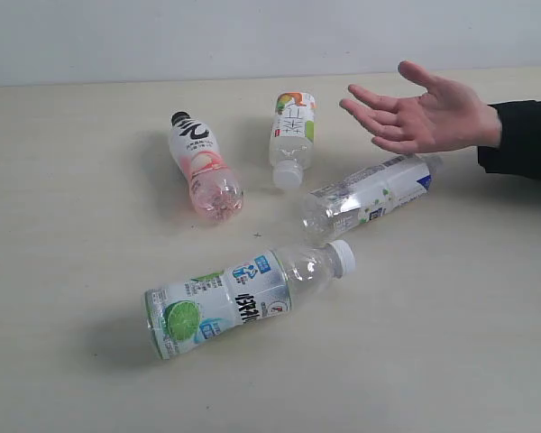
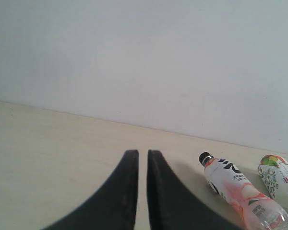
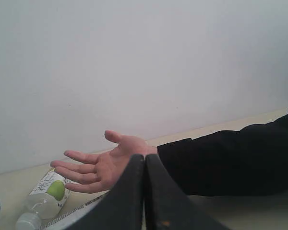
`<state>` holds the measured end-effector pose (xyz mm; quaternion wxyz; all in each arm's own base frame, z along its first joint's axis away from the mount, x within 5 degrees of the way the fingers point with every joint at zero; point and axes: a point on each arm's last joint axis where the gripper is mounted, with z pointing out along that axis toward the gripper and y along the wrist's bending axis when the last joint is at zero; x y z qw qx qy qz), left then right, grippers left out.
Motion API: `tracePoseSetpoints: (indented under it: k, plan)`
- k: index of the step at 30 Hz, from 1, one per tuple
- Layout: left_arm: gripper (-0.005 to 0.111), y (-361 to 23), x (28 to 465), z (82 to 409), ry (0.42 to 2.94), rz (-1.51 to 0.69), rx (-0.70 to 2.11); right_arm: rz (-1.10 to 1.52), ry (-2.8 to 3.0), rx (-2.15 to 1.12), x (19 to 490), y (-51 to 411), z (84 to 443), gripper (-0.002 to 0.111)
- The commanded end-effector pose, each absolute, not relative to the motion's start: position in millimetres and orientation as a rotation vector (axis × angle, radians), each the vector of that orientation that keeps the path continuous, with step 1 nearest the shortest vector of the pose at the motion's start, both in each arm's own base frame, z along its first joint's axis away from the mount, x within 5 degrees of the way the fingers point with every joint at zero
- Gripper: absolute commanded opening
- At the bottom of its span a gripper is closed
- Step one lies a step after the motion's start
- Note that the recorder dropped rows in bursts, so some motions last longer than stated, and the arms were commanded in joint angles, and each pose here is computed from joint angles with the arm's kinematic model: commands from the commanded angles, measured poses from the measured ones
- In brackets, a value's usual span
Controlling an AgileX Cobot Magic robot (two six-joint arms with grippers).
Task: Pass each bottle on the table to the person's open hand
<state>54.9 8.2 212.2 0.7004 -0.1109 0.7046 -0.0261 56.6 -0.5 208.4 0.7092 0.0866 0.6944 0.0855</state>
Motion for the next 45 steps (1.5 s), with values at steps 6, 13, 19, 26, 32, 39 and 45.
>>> tracePoseSetpoints:
  k: [6,13,19,26,32,39,45]
  plan:
    - [0.01,7.6,54.3,212.9,1.564,-0.067,-0.238,0.187,1.542,0.186,56.5,-0.3,207.2,0.0]
    - [0.01,1.4,54.8,212.9,1.576,-0.156,-0.148,0.189,1.541,0.187,56.5,-0.3,207.2,0.0]
    - [0.01,1.4,54.8,212.9,1.576,-0.156,-0.148,0.087,1.547,0.096,56.5,-0.8,207.3,0.0]
    - [0.01,1.4,54.8,212.9,1.576,-0.156,-0.148,0.087,1.547,0.096,56.5,-0.8,207.3,0.0]
    - [0.01,1.4,54.8,212.9,1.576,-0.156,-0.148,0.244,1.23,0.129,51.3,2.9,235.4,0.0]
    - [0.01,1.4,54.8,212.9,1.576,-0.156,-0.148,0.602,0.846,0.376,36.2,-6.9,265.5,0.0]
    - [0.01,1.4,54.8,212.9,1.576,-0.156,-0.148,0.397,1.142,0.217,65.8,2.9,333.1,0.0]
